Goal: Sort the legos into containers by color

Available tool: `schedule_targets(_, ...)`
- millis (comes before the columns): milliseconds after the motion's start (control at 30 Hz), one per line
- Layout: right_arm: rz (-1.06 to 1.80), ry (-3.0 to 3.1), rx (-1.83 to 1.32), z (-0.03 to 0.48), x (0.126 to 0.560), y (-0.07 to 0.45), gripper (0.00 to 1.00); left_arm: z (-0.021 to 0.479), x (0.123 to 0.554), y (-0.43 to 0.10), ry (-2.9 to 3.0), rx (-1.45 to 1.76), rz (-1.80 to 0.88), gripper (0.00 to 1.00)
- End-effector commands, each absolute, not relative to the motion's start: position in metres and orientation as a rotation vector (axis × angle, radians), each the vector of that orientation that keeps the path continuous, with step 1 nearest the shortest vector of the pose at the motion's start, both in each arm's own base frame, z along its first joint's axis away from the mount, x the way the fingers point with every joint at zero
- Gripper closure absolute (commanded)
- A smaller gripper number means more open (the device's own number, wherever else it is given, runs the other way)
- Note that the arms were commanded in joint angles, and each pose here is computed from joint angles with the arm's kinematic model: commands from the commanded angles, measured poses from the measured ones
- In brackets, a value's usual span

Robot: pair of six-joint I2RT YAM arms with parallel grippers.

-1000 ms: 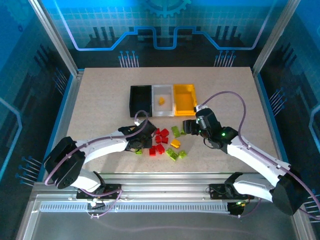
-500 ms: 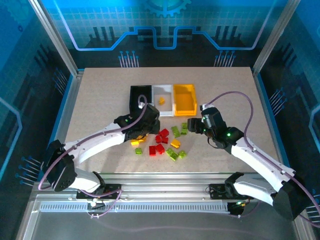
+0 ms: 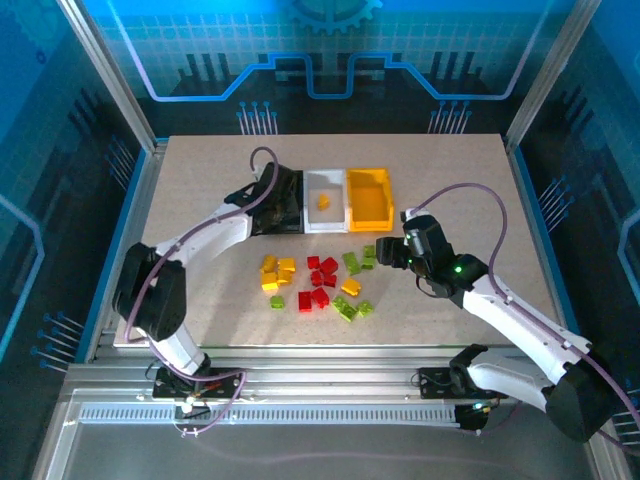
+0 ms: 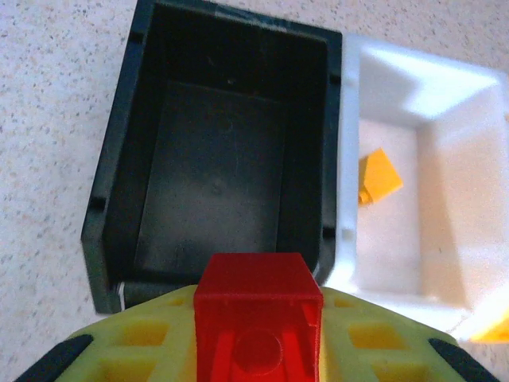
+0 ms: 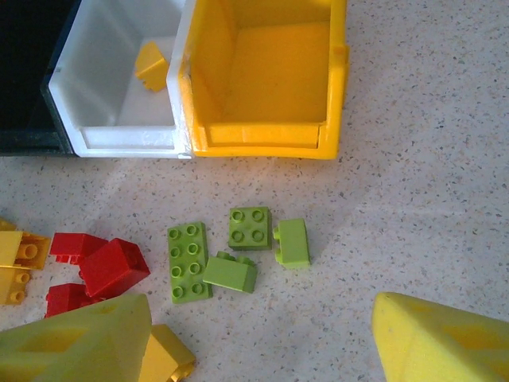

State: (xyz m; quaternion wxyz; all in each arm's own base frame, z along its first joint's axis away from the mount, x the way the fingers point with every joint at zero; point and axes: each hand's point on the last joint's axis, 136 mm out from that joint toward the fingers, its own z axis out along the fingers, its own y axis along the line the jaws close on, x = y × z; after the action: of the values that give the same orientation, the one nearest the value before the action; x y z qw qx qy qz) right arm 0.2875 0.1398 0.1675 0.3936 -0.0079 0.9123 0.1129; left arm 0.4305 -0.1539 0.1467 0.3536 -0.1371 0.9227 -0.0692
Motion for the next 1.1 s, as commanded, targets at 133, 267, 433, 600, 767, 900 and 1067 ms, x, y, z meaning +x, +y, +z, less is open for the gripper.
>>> schedule_targets(133, 0.294, 2.346, 0.011, 0.162, 0.282, 0.135, 0.25, 0.145, 0.468, -0.149, 2.349, -0.414, -0.148, 0.56)
schedule_targets(267, 0.291, 2.362, 0.012, 0.157, 0.280, 0.135, 0.24, 0.146, 0.473, -0.155, 2.347, -0.417, -0.183, 0.45)
schedule_targets(433, 0.289, 2.402, 0.020, 0.148, 0.277, 0.135, 0.22, 0.173, 0.467, -0.161, 2.309, -0.412, -0.270, 0.31)
schedule_targets(600, 0.245, 2.515, 0.045, 0.119, 0.282, 0.133, 0.22, 0.209, 0.436, -0.180, 2.243, -0.364, -0.443, 0.01)
schedule_targets(767, 0.249, 2.609, 0.024, 0.085, 0.305, 0.141, 0.29, 0.210, 0.391, -0.206, 2.267, -0.280, -0.563, 0.01)
schedule_targets(900, 0.235, 2.632, -0.010, 0.070, 0.323, 0.149, 0.36, 0.200, 0.356, -0.219, 2.298, -0.221, -0.602, 0.01)
schedule_targets(1067, 0.197, 2.634, -0.012, 0.063, 0.344, 0.153, 0.44, 0.188, 0.323, -0.221, 2.330, -0.184, -0.632, 0.01)
